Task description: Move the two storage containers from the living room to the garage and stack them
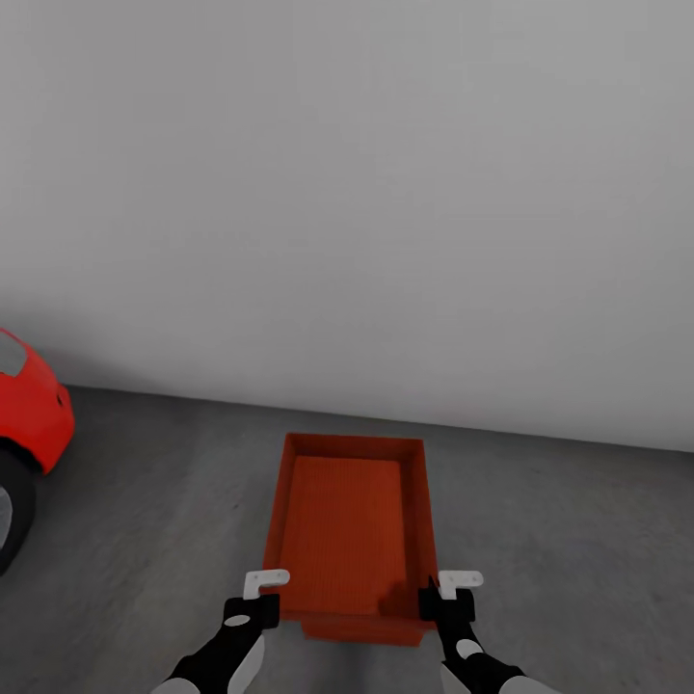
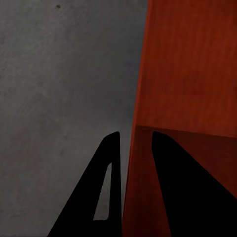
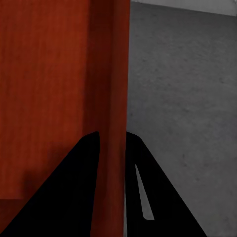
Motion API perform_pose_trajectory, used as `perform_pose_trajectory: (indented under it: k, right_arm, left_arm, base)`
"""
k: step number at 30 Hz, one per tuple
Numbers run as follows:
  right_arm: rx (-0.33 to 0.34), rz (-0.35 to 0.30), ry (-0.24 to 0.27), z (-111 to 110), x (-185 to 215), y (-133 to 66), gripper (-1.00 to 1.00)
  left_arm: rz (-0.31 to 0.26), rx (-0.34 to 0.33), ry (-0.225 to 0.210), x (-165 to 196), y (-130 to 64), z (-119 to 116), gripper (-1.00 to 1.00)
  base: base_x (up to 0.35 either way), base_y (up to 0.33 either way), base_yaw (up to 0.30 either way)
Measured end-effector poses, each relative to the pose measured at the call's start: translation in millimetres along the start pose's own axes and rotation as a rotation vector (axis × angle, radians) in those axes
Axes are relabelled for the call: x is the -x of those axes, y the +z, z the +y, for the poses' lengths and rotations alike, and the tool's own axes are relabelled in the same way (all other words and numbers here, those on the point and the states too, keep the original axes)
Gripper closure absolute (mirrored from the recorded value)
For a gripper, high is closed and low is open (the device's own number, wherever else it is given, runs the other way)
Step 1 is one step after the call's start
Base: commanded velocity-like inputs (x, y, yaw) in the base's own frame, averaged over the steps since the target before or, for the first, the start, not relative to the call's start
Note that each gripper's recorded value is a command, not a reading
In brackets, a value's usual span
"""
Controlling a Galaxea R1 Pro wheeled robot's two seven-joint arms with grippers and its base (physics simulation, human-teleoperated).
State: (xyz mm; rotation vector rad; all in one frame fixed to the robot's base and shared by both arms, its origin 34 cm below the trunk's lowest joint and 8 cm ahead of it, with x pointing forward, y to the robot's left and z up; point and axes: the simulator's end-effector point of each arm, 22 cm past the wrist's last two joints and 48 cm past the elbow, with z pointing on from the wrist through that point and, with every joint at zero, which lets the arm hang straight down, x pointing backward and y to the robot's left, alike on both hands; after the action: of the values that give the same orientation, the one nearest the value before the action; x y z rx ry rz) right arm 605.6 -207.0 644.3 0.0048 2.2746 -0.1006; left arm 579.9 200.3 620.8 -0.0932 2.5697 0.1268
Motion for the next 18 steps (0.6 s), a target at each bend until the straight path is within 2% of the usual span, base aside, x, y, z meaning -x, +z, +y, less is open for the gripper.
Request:
perform_pose_trajectory:
  k: [6,18]
  right_arm:
    - [0.0,0.0,0.0,0.1,0.0,0.0,1.0]
    - [0.0,0.009,0.0,0.5,-4.1,0.9,1.0]
  left_arm:
    - [0.0,0.0,0.0,0.1,0.1,0.1,1.0]
    - [0.008,0.0,0.001,-3.6,1.9,0.3,1.0]
  base:
    - [0.3,0.0,0.0]
    - [0.026,0.0,0.0]
